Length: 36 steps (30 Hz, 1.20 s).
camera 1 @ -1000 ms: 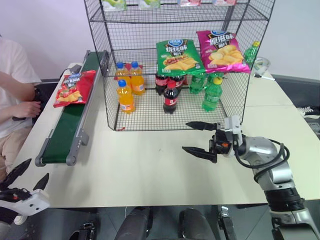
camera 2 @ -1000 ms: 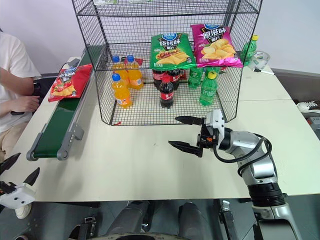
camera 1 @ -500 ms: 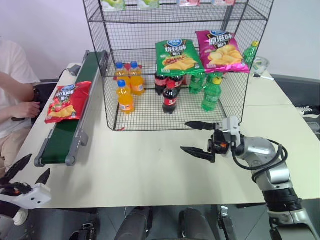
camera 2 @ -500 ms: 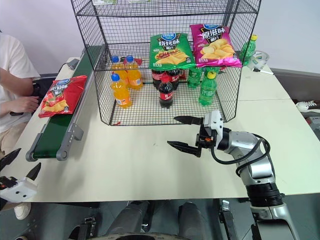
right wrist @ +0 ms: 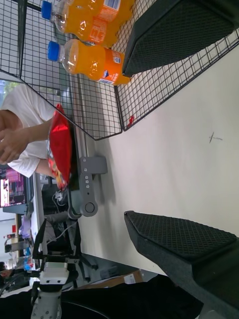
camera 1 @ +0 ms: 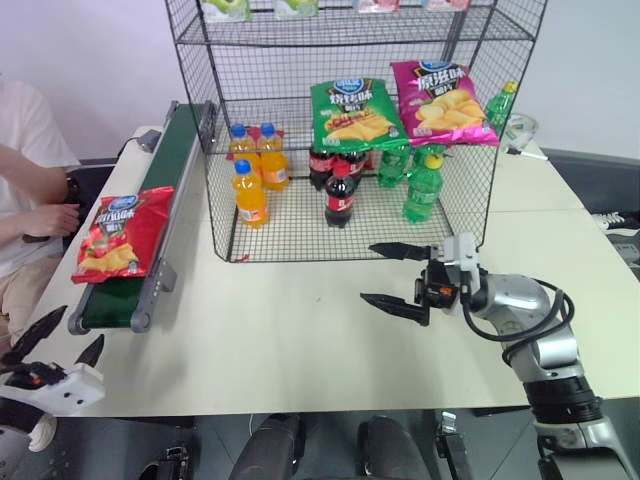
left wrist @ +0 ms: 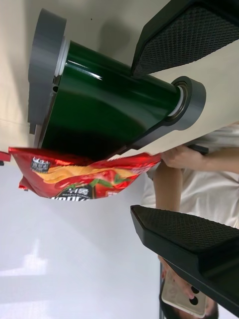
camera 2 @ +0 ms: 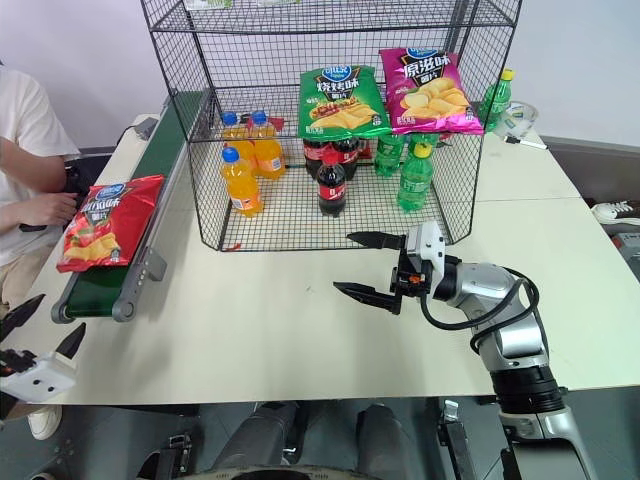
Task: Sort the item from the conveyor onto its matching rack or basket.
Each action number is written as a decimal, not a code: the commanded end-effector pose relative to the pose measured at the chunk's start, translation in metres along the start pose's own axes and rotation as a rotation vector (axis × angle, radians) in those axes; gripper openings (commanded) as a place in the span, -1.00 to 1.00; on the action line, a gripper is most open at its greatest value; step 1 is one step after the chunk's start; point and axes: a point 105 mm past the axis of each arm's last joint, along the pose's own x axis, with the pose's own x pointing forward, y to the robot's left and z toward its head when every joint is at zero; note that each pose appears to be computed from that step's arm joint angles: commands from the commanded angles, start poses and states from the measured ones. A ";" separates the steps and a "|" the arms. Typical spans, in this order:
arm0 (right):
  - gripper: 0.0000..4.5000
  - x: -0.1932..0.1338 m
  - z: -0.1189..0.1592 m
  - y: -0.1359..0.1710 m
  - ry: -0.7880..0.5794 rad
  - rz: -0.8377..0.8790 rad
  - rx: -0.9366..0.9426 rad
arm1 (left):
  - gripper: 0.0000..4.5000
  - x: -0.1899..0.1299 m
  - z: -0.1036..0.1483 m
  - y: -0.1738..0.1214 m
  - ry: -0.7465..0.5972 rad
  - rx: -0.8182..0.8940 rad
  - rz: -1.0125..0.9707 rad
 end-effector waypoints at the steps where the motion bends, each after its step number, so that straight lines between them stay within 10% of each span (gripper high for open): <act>1: 1.00 0.000 0.005 -0.002 -0.009 -0.007 -0.030 | 0.90 -0.001 -0.005 0.008 0.018 0.002 0.027; 24: 1.00 -0.001 0.003 -0.008 0.016 -0.021 -0.038 | 0.90 0.014 -0.005 0.008 0.030 -0.019 0.067; 33: 1.00 -0.003 0.003 -0.012 0.027 -0.043 -0.048 | -0.84 0.014 -0.010 0.012 0.052 -0.045 0.081; 36: 1.00 -0.003 0.003 -0.013 0.028 -0.046 -0.053 | -0.98 0.014 -0.004 0.015 0.028 -0.052 0.094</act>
